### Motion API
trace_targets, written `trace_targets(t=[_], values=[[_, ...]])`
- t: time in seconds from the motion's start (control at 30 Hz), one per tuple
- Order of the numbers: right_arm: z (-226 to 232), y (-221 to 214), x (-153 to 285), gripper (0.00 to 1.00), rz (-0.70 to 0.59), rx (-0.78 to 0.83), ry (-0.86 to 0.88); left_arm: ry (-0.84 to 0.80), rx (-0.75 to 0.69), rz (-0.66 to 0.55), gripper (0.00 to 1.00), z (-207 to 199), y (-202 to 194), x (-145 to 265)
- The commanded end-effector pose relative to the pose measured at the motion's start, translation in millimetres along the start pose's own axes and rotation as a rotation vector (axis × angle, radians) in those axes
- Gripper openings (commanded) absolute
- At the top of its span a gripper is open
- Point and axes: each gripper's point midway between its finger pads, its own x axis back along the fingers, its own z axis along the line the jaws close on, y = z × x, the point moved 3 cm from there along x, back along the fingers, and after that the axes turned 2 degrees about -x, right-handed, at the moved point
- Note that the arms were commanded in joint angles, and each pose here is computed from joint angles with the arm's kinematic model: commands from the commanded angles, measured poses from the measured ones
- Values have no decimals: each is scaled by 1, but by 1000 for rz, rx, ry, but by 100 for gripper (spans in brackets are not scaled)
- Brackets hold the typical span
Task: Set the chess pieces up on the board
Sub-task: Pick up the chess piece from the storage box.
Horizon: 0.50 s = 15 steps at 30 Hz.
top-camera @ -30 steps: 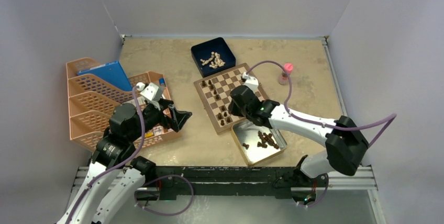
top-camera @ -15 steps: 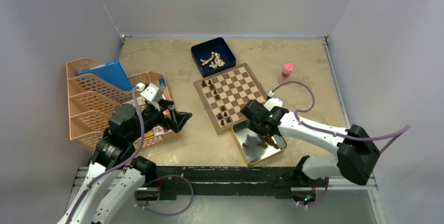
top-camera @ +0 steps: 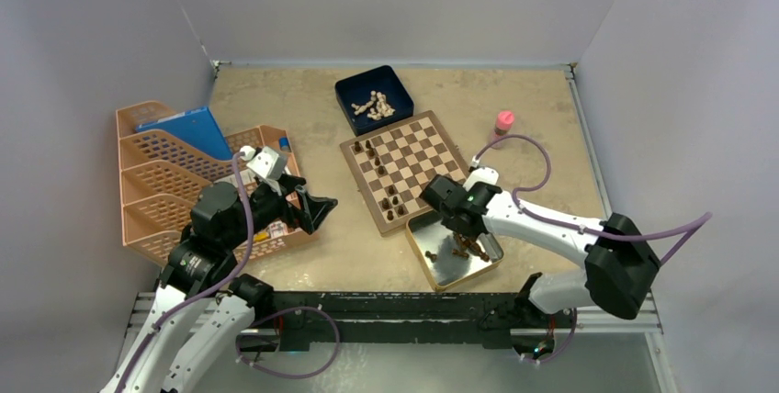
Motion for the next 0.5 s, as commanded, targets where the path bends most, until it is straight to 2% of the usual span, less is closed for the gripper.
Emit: trace_targets(t=[0.0, 0.2, 0.47], values=[[-8, 5, -2, 35, -26, 123, -45, -37, -21, -48, 95, -7, 12, 1], [-20, -5, -19, 36, -5, 200, -168, -41, -25, -49, 95, -8, 13, 2], [-30, -15, -30, 37, 15, 250, -223, -38, -30, -54, 95, -7, 13, 3]])
